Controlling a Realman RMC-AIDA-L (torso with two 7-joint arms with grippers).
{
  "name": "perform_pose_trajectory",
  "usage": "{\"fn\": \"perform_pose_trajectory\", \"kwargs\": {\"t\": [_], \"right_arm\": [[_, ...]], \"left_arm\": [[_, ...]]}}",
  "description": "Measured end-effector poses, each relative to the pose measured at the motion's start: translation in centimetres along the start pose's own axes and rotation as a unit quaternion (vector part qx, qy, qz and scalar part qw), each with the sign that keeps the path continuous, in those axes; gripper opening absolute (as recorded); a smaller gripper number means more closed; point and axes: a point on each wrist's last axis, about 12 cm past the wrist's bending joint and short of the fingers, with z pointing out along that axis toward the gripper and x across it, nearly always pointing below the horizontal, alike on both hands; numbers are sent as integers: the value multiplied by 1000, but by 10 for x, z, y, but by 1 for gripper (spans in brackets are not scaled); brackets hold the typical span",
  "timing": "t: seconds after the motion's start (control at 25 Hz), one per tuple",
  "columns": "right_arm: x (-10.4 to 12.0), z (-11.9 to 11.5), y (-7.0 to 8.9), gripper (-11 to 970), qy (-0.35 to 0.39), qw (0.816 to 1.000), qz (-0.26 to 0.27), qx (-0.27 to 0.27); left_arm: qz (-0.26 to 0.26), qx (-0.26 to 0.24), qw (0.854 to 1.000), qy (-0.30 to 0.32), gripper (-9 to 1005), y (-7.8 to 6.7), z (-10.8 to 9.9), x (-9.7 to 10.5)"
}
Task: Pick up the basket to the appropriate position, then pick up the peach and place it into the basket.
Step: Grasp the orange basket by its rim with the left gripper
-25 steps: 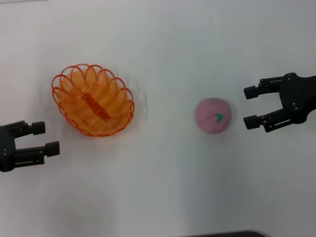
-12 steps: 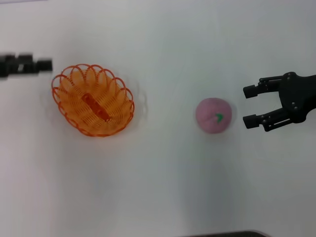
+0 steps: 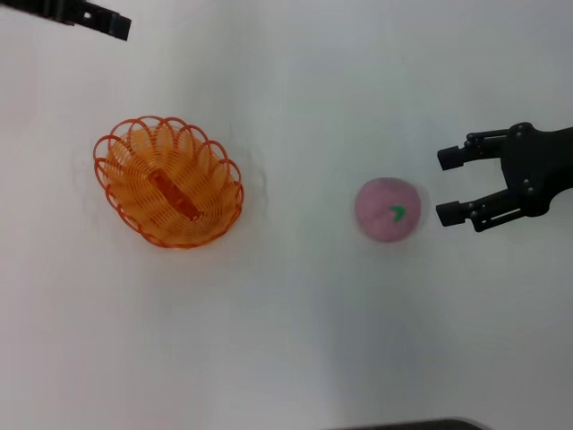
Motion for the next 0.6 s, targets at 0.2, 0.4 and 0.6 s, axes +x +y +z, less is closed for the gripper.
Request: {"fn": "perform_pose_trajectory", "kwargs": {"t": [0.2,0.4,0.6], "right_arm": [[-2,1,-1,947,0,1000,-3,0],[-3,2,-2,946,-1,1000,-4,3],[-4,4,-2,946,-1,1000,-5,3]], "left_arm": [[22,-70,994,76,869,-13,27,-22],[55,-106,983,141,868,-22,63,-22],[95,-126,973,170,851,-26,91,-12]]}}
